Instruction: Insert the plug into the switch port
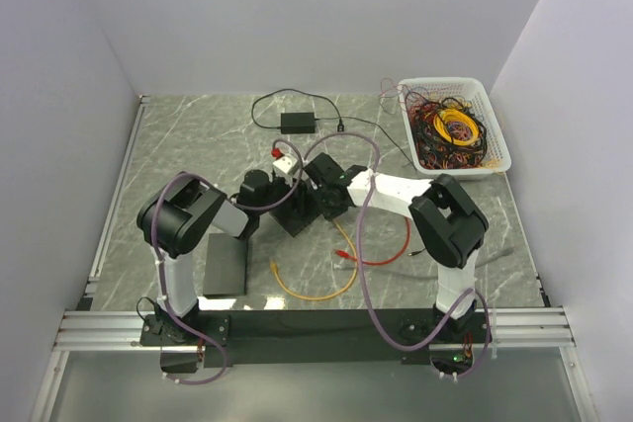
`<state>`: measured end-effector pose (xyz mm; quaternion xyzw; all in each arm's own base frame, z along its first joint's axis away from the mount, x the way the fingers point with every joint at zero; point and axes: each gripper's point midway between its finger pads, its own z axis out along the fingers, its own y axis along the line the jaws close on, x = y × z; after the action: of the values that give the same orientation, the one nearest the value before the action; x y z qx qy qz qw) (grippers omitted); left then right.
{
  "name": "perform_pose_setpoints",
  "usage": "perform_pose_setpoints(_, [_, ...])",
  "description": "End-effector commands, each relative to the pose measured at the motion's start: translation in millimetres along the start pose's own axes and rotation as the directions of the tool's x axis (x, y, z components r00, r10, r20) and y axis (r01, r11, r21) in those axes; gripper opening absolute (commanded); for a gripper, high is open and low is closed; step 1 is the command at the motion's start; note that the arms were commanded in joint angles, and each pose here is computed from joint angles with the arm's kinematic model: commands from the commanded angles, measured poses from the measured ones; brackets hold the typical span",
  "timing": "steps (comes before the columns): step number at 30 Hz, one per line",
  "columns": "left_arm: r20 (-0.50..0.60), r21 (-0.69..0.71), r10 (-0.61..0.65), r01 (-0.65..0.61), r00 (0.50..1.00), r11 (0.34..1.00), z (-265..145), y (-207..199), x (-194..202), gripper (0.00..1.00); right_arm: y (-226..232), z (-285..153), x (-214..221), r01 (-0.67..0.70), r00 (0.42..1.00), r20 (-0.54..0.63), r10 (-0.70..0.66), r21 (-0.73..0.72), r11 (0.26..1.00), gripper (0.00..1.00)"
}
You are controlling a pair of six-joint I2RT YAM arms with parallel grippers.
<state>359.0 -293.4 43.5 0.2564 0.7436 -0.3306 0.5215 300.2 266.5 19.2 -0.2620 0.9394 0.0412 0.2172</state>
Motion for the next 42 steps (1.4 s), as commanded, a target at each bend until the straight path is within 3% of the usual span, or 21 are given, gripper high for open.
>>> perform_pose_setpoints(1, [-0.228,0.297,-0.097,0.164,0.969,0.941,-17,-77,49,0.73,9,-52,-202,-0.094,0.754,0.639,0.155,-0.128,0.987,0.0])
perform_pose_setpoints(4, [-0.232,0.249,-0.112,0.17,0.966,0.954,-15,-63,46,0.79,8,-43,-195,-0.091,0.765,0.628,0.144,-0.116,0.989,0.0])
perform_pose_setpoints(6, [-0.238,0.203,-0.127,0.177,0.963,0.963,-13,-55,46,0.8,5,-39,-190,-0.091,0.774,0.619,0.134,-0.101,0.991,0.08])
perform_pose_setpoints(7, [-0.241,0.199,-0.131,0.181,0.962,0.963,-13,-53,46,0.81,5,-39,-189,-0.09,0.774,0.619,0.132,-0.099,0.991,0.13])
perform_pose_setpoints(8, [-0.242,0.181,-0.139,0.185,0.96,0.966,-12,-50,46,0.83,3,-38,-186,-0.09,0.777,0.616,0.126,-0.088,0.992,0.26])
perform_pose_setpoints(12, [-0.237,0.055,-0.169,0.186,0.957,0.981,-3,-28,38,0.85,-6,-56,-178,-0.104,0.77,0.627,0.119,-0.06,0.993,0.45])
perform_pose_setpoints(13, [-0.259,0.032,-0.18,0.195,0.949,0.98,-5,-25,41,0.87,-10,-60,-177,-0.112,0.767,0.63,0.117,-0.048,0.993,0.63])
perform_pose_setpoints(14, [-0.251,0.019,-0.181,0.192,0.951,0.981,-4,-22,35,0.88,-15,-61,-172,-0.126,0.771,0.627,0.112,-0.022,0.992,0.71])
perform_pose_setpoints(17, [-0.249,-0.055,-0.199,0.192,0.948,0.98,0,-9,24,0.9,-26,-74,-165,-0.144,0.777,0.62,0.108,0.009,0.989,0.76])
perform_pose_setpoints(22, [-0.2,-0.137,-0.238,0.214,0.951,0.967,6,8,-3,0.98,-31,-107,-143,-0.158,0.765,0.63,0.132,-0.015,0.987,0.8])
perform_pose_setpoints(24, [-0.18,-0.155,-0.248,0.221,0.952,0.963,6,11,-13,0.99,-32,-135,-140,-0.168,0.73,0.664,0.162,-0.055,0.984,0.8])
perform_pose_setpoints(29, [-0.112,-0.237,-0.253,0.221,0.961,0.946,3,28,-45,0.99,-32,-160,-104,-0.19,0.744,0.634,0.21,-0.1,0.977,0.81])
perform_pose_setpoints(34, [-0.075,-0.29,-0.285,0.253,0.956,0.923,-4,45,-63,0.99,-28,-157,-49,-0.218,0.776,0.576,0.255,-0.134,0.967,0.81])
perform_pose_setpoints(35, [-0.061,-0.298,-0.289,0.259,0.955,0.919,-8,50,-68,0.99,-27,-167,-45,-0.227,0.76,0.588,0.277,-0.159,0.961,0.81])
perform_pose_setpoints(38, [-0.021,-0.332,-0.303,0.279,0.953,0.901,-21,57,-80,0.99,-20,-162,-13,-0.219,0.802,0.526,0.283,-0.182,0.959,0.79])
perform_pose_setpoints(40, [0.017,-0.35,-0.302,0.289,0.953,0.891,-33,60,-91,1.0,-9,-155,4,-0.198,0.831,0.482,0.278,-0.211,0.957,0.66])
perform_pose_setpoints(42, [0.067,-0.353,-0.297,0.301,0.952,0.886,-50,54,-107,0.99,22,-149,25,-0.14,0.879,0.407,0.25,-0.281,0.95,0.64])
